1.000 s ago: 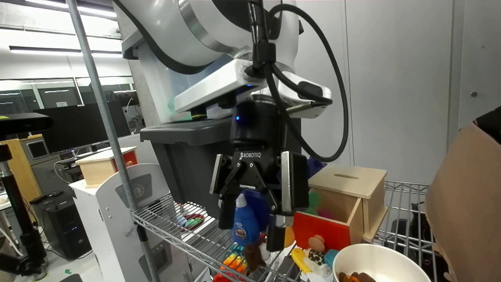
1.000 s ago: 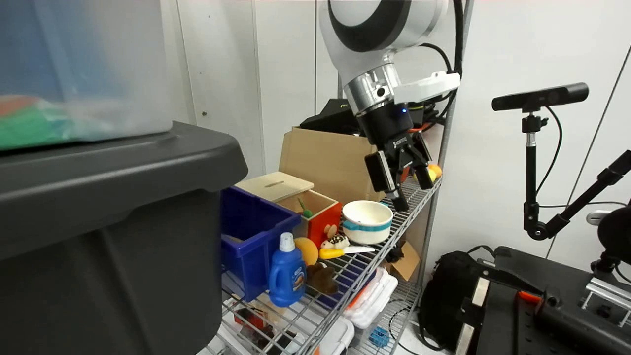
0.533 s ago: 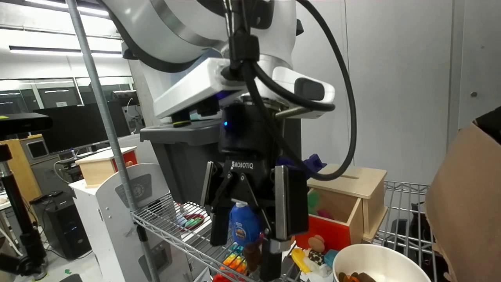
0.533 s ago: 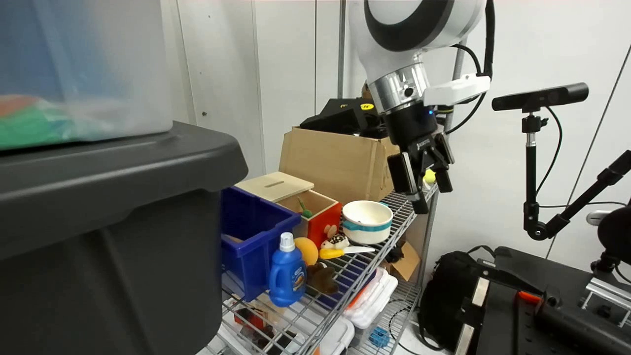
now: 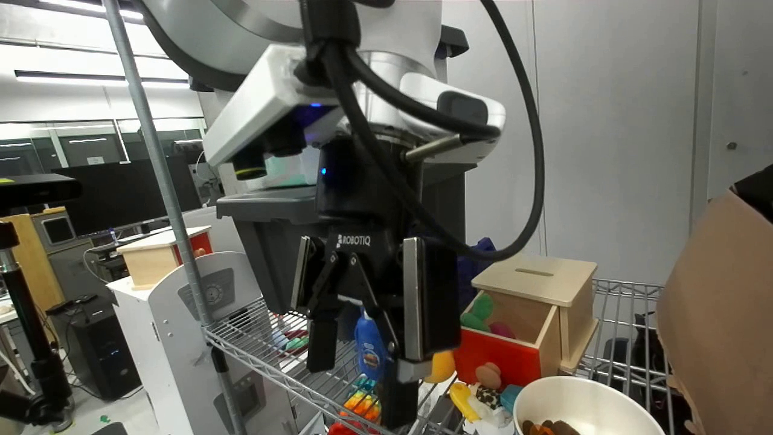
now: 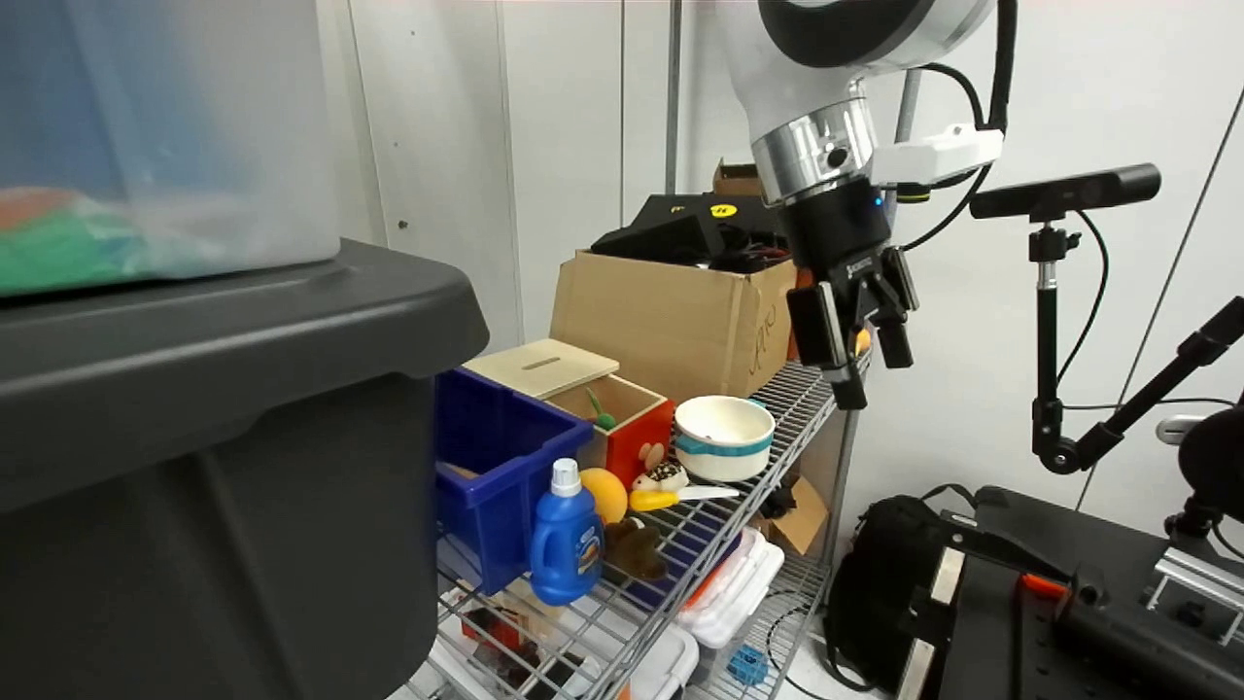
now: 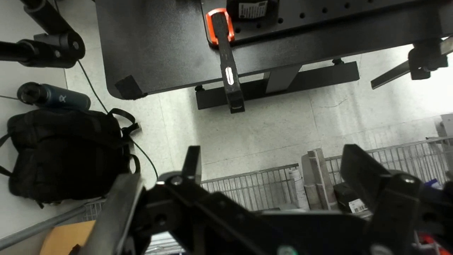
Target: Put the brown bear with the orange ribbon in the dish
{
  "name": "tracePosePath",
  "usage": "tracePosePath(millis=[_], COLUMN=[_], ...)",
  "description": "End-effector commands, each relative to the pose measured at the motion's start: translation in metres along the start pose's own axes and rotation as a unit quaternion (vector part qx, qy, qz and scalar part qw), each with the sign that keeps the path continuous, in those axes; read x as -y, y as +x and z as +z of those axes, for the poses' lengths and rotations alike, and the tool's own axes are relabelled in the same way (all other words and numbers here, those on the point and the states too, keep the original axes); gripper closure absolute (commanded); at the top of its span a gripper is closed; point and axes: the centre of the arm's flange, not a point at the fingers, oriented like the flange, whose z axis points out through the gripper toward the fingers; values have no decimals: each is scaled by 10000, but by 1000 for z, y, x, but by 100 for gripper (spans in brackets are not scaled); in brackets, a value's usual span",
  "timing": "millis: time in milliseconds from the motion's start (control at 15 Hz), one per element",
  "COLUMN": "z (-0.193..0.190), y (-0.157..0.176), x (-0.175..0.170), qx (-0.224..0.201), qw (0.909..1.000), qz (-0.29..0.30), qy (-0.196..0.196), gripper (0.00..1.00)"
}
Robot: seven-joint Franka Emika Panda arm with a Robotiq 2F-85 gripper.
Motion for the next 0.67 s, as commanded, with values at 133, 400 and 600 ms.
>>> tracePosePath(millis=[133,400,600], z=[-29,-28,-25], y=[9,-6,-18], x=[20,18,13], qx=[-224,-273,-258], qw=[9992,9992,9994], qz=[-314,-274,-210], qy=[-95,-86,-70], gripper=[0,0,0])
